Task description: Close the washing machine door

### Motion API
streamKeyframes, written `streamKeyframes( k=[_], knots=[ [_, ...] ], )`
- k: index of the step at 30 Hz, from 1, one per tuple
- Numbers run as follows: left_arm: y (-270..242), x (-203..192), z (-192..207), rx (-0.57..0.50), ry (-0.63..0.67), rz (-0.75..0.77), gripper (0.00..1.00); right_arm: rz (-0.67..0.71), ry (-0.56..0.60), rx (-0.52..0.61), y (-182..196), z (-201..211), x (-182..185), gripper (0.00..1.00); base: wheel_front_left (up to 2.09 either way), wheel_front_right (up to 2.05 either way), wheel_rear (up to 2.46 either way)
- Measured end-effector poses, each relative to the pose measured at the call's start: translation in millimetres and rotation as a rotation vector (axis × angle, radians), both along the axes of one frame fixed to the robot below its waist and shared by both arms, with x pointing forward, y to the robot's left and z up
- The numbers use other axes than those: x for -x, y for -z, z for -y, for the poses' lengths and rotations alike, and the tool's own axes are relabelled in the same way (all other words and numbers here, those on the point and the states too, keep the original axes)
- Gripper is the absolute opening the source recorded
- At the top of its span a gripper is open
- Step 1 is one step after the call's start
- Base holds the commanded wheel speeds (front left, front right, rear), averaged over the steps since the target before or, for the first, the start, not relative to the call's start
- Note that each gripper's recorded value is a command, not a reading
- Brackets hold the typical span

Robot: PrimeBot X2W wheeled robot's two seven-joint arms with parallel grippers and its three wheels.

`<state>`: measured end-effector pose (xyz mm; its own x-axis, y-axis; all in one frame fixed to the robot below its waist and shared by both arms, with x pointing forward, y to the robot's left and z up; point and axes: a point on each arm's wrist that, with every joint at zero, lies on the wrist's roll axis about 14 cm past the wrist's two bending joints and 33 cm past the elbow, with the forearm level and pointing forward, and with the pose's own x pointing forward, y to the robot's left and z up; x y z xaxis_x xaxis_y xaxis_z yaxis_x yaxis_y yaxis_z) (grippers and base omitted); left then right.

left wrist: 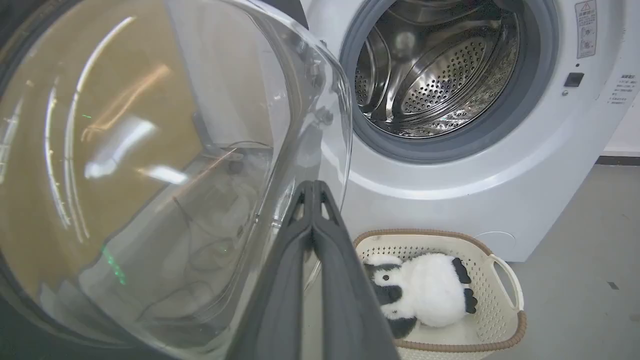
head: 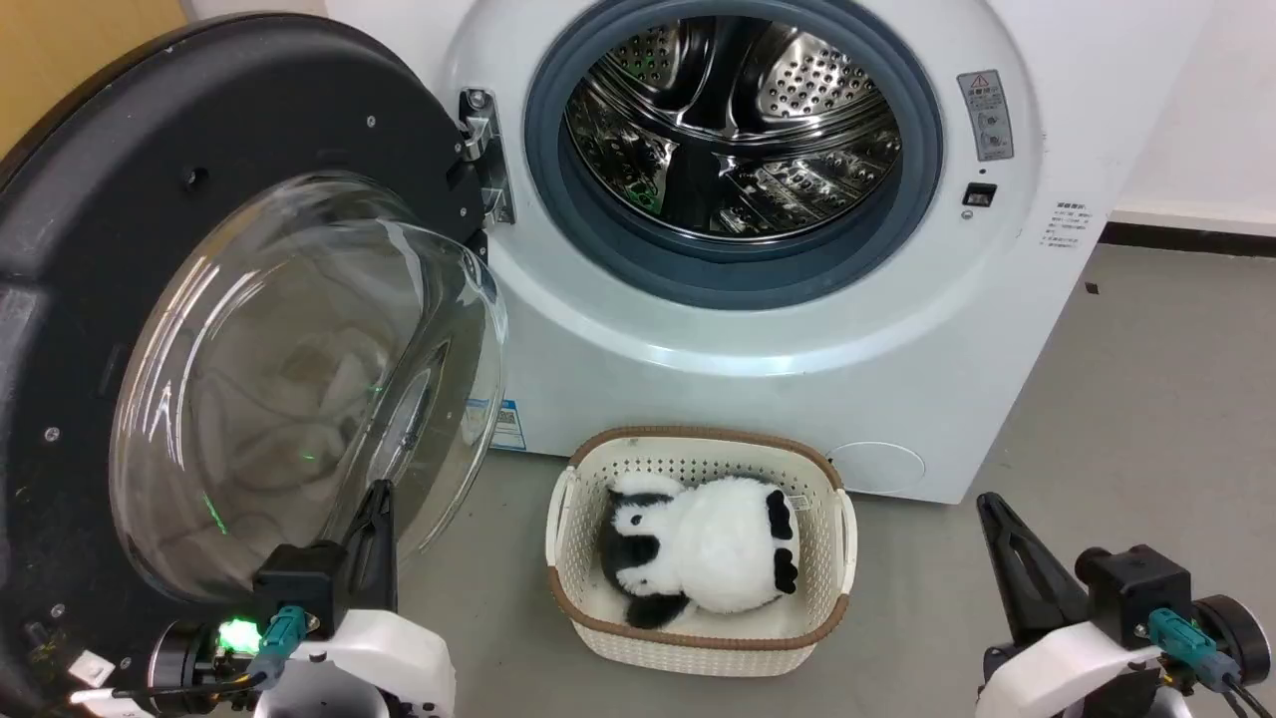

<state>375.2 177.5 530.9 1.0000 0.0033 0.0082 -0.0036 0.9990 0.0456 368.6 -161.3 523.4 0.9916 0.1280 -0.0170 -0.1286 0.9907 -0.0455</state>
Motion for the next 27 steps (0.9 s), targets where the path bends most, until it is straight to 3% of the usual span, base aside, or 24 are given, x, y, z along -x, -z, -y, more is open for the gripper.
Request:
streamKeyframes(
  k=[25, 26, 27],
  knots=[
    [0.3, 0.1, -0.1, 0.000, 0.000, -0.001, 0.00, 0.000, 0.000, 0.000, 0.0, 0.0, -0.1, 0.00, 0.00, 0.00, 0.00],
    [0.3, 0.1, -0.2, 0.000, -0.001, -0.001, 1.00, 0.000, 0.000, 0.000, 0.0, -0.1, 0.0, 1.00, 0.00, 0.00, 0.00],
    [0.4, 0.1, 0.0, 0.000, 0.000, -0.001, 1.00, 0.000, 0.000, 0.000, 0.1, 0.1, 0.1, 1.00, 0.00, 0.00, 0.00]
  ],
)
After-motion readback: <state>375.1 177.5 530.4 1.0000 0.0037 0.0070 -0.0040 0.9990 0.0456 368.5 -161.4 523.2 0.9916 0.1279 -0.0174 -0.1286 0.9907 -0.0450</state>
